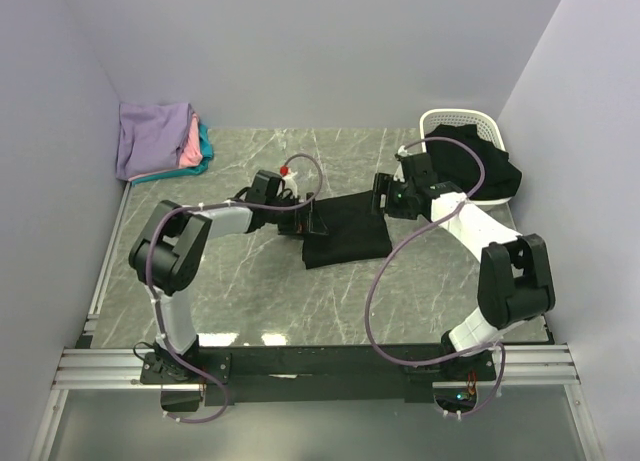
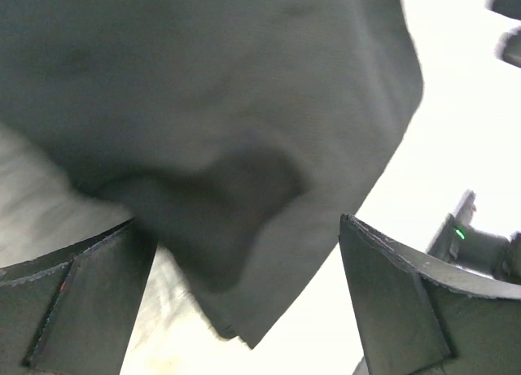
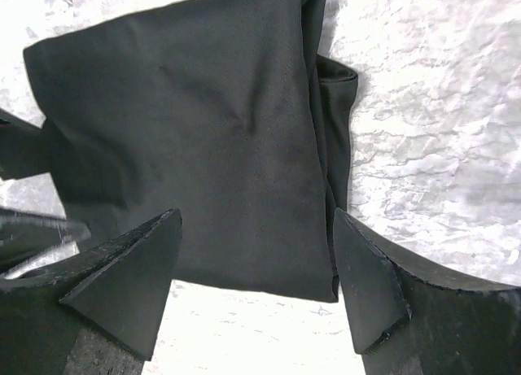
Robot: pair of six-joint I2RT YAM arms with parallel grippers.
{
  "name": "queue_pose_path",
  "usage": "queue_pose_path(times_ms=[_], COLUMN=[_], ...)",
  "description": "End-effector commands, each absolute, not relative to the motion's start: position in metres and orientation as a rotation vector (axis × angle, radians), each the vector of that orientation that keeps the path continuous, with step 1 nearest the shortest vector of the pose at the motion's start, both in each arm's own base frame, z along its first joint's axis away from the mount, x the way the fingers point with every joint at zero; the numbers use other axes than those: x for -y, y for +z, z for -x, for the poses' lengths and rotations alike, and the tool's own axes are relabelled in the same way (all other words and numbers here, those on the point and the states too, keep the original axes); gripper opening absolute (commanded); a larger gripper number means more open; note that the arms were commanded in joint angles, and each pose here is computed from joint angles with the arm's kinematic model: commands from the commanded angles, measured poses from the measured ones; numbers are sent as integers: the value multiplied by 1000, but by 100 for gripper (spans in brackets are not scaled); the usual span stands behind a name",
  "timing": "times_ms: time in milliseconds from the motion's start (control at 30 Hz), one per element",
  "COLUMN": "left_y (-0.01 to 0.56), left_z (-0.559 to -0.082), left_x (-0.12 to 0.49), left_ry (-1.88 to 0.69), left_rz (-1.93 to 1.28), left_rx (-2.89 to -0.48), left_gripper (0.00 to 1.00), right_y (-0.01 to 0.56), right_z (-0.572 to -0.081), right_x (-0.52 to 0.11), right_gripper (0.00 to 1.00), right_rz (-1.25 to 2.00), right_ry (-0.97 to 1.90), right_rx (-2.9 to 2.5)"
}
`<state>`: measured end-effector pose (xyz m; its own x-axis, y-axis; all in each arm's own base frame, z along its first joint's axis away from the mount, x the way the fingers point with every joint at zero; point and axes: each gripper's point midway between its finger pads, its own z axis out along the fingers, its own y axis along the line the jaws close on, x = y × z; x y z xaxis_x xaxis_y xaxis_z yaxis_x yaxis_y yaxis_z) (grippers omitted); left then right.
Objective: Fold and stack the t-shirts
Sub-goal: Fold the tshirt
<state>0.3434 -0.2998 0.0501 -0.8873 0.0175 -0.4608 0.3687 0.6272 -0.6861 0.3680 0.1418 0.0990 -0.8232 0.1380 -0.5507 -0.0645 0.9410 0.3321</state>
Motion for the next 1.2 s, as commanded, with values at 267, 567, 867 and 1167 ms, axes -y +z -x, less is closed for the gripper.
queue_pose_path(times_ms=[267, 567, 867, 1167], left_y=[82, 203, 288, 317], left_z=[-360, -338, -321, -307], left_x=[221, 195, 180, 158], left_ry=[-577, -514, -565, -544], left_rz=[-8, 84, 163, 216], left_rx=[-2468, -2168, -1955, -1873], left_gripper=[99, 99, 99, 99], right_y=[162, 213, 244, 243], right_z=[-368, -351, -333, -327], right_x=[-130, -124, -120, -110], right_gripper=[82, 82, 84, 92], right_rz=[-54, -45, -12, -26], right_ry=[428, 442, 451, 403], right_rx=[-2331, -2196, -2107, -2089])
